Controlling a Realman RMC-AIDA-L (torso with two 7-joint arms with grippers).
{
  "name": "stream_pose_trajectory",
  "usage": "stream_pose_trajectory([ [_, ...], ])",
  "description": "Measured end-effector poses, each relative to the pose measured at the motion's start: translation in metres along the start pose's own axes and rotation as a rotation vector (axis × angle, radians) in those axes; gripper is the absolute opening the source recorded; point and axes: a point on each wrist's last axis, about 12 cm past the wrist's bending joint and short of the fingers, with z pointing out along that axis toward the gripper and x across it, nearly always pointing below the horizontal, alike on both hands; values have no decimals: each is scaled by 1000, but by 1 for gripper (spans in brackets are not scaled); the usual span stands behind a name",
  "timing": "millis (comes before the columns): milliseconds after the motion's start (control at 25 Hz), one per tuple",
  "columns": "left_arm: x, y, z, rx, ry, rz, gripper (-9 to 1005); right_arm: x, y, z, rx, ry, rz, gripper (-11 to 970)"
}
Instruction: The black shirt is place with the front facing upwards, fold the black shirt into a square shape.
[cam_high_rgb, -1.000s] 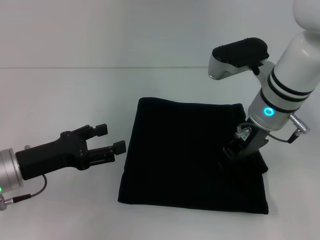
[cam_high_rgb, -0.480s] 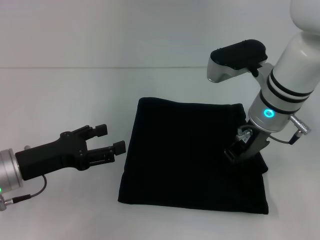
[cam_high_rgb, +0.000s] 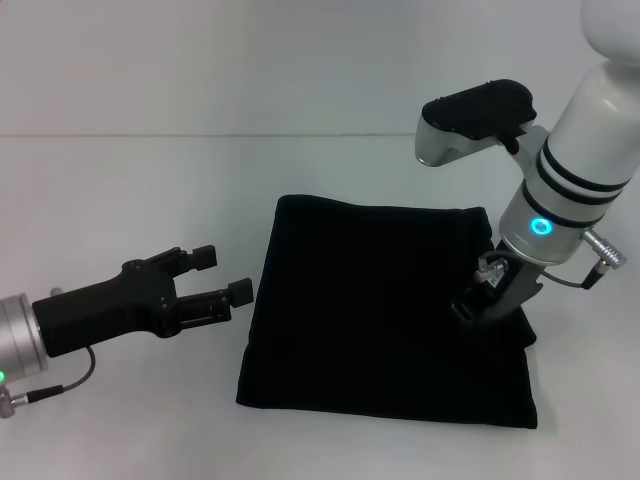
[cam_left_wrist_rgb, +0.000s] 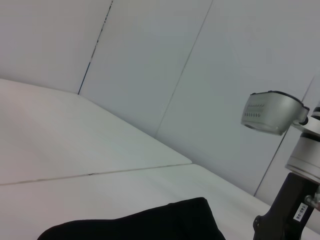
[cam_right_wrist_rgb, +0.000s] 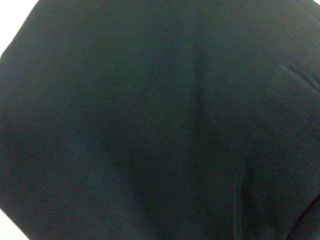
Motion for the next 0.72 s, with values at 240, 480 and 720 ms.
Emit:
stream_pose_trajectory([
  [240, -1, 0, 0, -1, -2, 1, 946, 2, -2, -4, -16, -11, 13, 31],
  [480, -1, 0, 0, -2, -2, 1, 945, 12, -16, -4, -100, -67, 120, 23],
  [720, -2, 2, -1, -12, -12, 6, 945, 37, -33, 6, -272, -162, 273, 22],
])
